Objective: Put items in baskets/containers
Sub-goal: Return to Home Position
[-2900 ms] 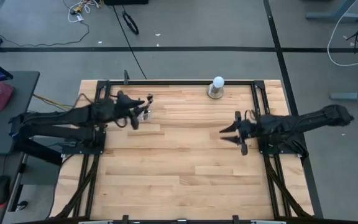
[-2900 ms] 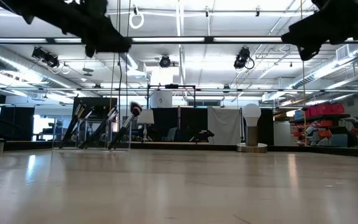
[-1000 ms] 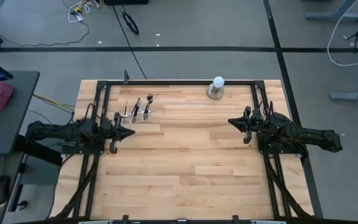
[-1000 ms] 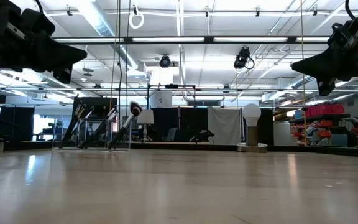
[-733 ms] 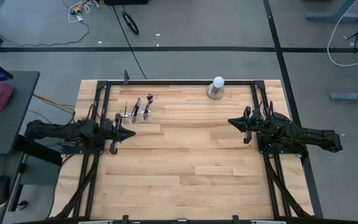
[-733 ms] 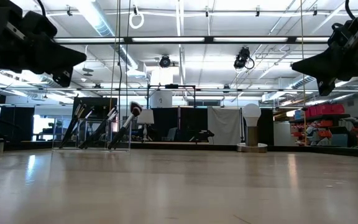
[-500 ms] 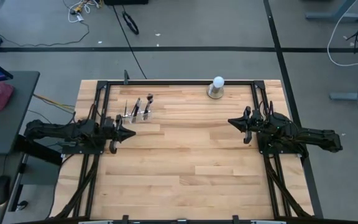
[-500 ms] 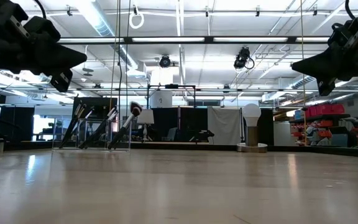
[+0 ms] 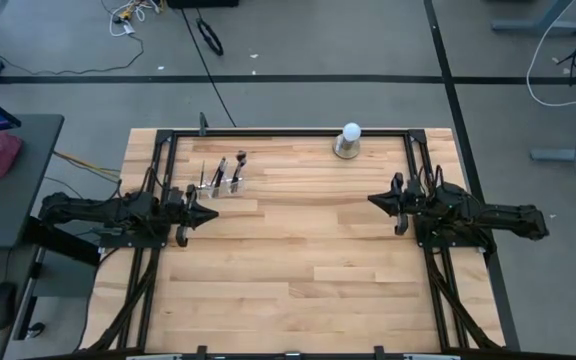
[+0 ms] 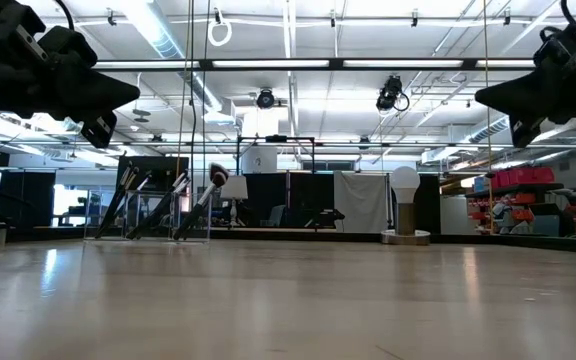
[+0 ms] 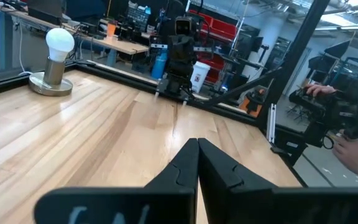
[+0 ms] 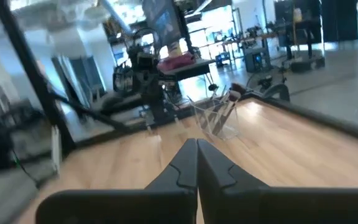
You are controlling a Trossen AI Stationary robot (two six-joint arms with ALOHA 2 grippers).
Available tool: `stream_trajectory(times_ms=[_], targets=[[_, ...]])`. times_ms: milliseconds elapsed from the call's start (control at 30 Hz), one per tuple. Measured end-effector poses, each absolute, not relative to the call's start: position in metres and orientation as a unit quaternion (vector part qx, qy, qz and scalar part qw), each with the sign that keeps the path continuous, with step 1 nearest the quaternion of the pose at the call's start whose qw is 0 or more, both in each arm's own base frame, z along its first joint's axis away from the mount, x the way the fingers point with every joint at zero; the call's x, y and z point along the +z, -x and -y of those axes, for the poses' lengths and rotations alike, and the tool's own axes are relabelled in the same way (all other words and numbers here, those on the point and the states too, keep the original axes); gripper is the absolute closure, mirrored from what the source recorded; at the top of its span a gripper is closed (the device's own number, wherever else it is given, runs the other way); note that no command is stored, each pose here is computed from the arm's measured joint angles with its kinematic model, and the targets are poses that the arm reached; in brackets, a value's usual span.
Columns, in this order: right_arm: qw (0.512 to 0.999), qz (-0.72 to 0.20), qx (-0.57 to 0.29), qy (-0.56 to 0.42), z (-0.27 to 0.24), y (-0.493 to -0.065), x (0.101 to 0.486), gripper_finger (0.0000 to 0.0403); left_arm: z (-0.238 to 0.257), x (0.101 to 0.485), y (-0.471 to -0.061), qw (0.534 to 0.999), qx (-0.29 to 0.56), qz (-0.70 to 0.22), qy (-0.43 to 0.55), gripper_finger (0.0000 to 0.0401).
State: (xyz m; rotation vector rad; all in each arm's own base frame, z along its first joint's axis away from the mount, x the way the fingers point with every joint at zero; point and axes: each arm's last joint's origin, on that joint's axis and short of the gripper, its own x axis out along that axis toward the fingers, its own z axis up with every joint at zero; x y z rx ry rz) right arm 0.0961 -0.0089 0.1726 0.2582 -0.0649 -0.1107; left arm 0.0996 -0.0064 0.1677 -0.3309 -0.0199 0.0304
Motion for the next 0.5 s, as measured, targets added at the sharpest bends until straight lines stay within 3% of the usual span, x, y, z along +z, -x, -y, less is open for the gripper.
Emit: stream_trajectory(times_ms=[167, 500], targets=[[1.000, 0.013, -0.004, 0.019, 0.001, -0.097, 0.170, 0.0401, 0.006, 0.168, -0.100, 0.986, 0.015, 0.010, 0.165, 0.0387], [1.000, 0.024, 0.010, -0.010, -0.002, -0.097, 0.172, 0.0401, 0.006, 0.168, -0.100, 0.986, 0.015, 0.010, 0.165, 0.0387]])
